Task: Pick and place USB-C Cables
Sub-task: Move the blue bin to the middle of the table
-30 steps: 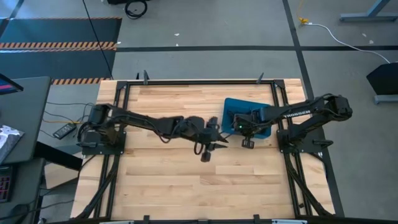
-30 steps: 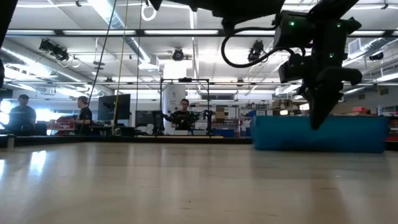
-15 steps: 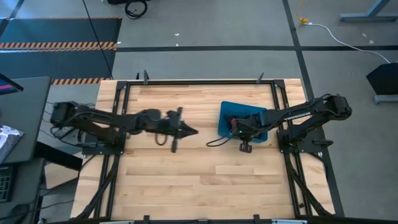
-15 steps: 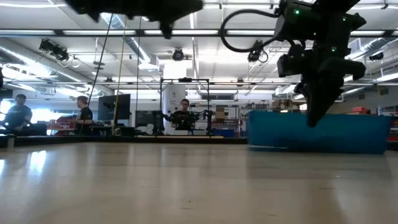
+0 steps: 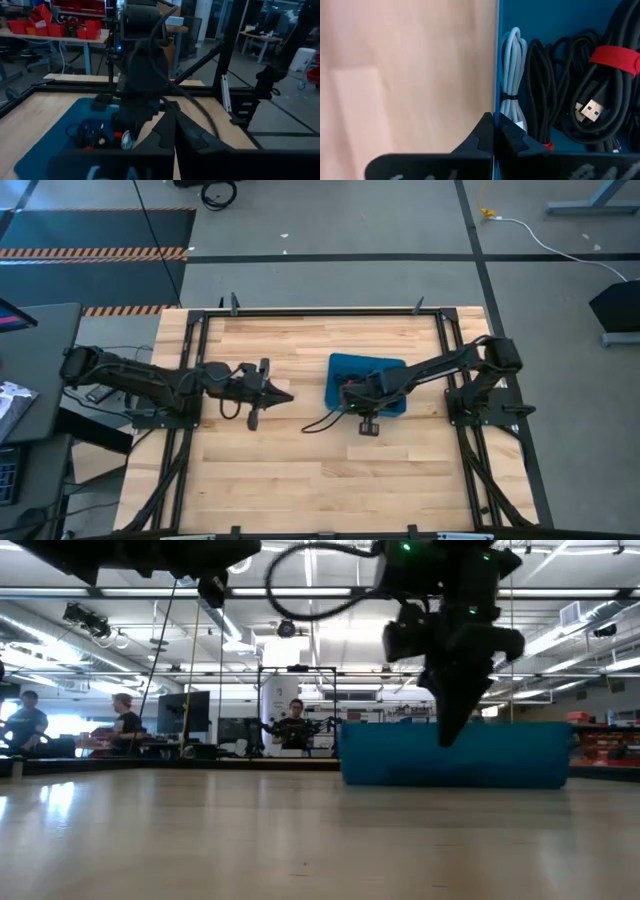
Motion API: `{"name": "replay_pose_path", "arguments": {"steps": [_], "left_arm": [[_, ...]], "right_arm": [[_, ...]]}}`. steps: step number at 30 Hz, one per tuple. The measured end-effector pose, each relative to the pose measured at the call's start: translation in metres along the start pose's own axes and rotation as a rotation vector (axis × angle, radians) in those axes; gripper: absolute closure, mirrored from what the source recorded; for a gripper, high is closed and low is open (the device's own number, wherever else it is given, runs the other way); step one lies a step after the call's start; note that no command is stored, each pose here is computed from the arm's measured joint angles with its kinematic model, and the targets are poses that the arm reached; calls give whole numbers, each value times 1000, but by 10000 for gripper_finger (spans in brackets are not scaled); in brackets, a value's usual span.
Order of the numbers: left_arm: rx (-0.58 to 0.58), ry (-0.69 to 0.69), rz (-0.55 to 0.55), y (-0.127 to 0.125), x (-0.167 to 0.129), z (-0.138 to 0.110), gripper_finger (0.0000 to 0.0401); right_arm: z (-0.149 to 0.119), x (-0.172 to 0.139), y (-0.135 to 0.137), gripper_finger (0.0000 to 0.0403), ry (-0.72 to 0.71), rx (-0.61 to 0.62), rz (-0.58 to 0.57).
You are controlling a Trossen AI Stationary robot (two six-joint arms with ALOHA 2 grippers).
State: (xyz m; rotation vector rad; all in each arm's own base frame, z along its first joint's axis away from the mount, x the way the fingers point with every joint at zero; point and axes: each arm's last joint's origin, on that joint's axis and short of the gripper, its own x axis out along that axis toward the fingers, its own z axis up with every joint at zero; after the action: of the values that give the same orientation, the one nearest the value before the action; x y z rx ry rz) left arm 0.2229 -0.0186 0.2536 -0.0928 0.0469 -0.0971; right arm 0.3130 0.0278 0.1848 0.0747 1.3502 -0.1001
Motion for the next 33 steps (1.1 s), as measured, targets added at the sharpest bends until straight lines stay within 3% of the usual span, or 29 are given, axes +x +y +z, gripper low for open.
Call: {"name": "replay_pose_path", "arguments": {"steps": [12, 33], "left_arm": [[19, 109, -24, -21, -8, -11, 400], [68, 61, 43, -41, -49, 9, 399]], "right_arm": [[47, 4, 30, 399, -40, -72, 33], [80, 6, 46, 399, -165, -101, 70]]}}
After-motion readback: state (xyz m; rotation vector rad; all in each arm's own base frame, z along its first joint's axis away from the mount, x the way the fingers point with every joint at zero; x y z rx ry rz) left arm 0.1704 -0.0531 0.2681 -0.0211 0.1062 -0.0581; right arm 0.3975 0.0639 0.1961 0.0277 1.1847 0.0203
